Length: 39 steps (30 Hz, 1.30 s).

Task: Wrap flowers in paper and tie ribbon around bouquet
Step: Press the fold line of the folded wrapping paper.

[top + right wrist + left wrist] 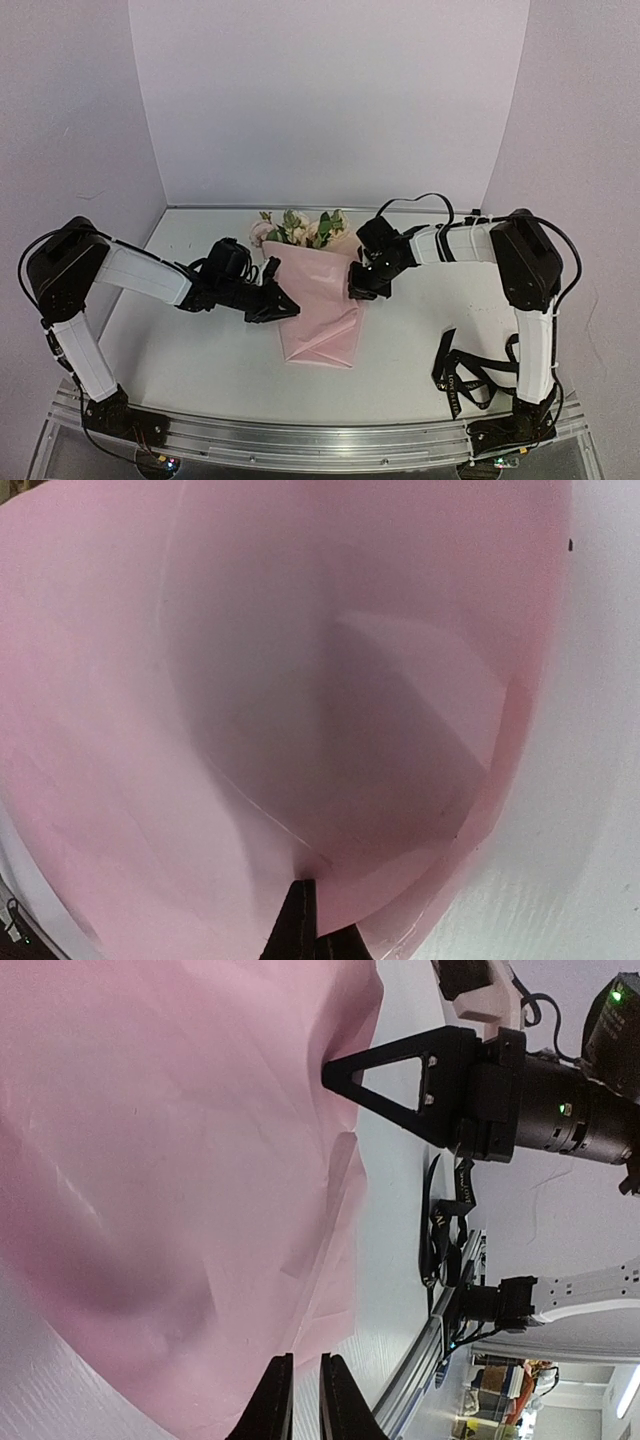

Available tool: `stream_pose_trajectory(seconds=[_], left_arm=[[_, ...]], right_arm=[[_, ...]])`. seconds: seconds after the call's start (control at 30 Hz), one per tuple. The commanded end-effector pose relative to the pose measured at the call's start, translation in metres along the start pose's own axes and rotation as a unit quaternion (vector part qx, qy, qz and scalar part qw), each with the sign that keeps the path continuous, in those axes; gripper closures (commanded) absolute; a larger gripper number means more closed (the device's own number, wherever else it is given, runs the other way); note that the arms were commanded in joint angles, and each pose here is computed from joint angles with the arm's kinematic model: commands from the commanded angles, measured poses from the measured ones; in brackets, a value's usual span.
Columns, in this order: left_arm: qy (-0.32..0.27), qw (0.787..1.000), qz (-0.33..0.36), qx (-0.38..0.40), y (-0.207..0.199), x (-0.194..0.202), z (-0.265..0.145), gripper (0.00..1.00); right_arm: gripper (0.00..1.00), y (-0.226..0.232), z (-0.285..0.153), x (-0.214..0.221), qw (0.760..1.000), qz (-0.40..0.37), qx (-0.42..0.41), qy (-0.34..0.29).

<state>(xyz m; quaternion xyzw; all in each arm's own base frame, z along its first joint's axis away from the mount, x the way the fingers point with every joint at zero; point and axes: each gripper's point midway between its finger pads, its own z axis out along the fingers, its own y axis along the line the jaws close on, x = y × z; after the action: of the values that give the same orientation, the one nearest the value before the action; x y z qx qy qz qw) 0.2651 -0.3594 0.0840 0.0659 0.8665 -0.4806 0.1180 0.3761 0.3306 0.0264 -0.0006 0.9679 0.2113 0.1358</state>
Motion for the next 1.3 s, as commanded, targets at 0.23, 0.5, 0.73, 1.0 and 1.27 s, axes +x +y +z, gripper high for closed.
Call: stream_pose_trajectory(seconds=[0.23, 0.5, 0.73, 1.0, 1.27], left_arm=[[0.085, 0.996, -0.01, -0.029, 0.021, 0.027, 0.043, 0.91], [0.109, 0.992, -0.031, -0.057, 0.045, 0.045, 0.046, 0.92], [0.115, 0.991, -0.029, -0.059, 0.047, 0.049, 0.045, 0.92], [0.12, 0.991, -0.02, -0.053, 0.044, 0.052, 0.041, 0.92], [0.119, 0.992, -0.012, -0.047, 0.04, 0.054, 0.037, 0.92]], right_arm=[[1.0, 0.014, -0.022, -0.015, 1.0, -0.011, -0.004, -0.013], [0.93, 0.008, -0.045, -0.005, 1.0, 0.006, 0.004, -0.022], [0.67, 0.016, -0.088, 0.006, 0.999, 0.005, 0.001, -0.052], [0.72, 0.069, -0.062, 0.041, 0.999, -0.008, -0.051, -0.01], [0.79, 0.072, -0.018, 0.054, 0.996, 0.045, -0.077, 0.01]])
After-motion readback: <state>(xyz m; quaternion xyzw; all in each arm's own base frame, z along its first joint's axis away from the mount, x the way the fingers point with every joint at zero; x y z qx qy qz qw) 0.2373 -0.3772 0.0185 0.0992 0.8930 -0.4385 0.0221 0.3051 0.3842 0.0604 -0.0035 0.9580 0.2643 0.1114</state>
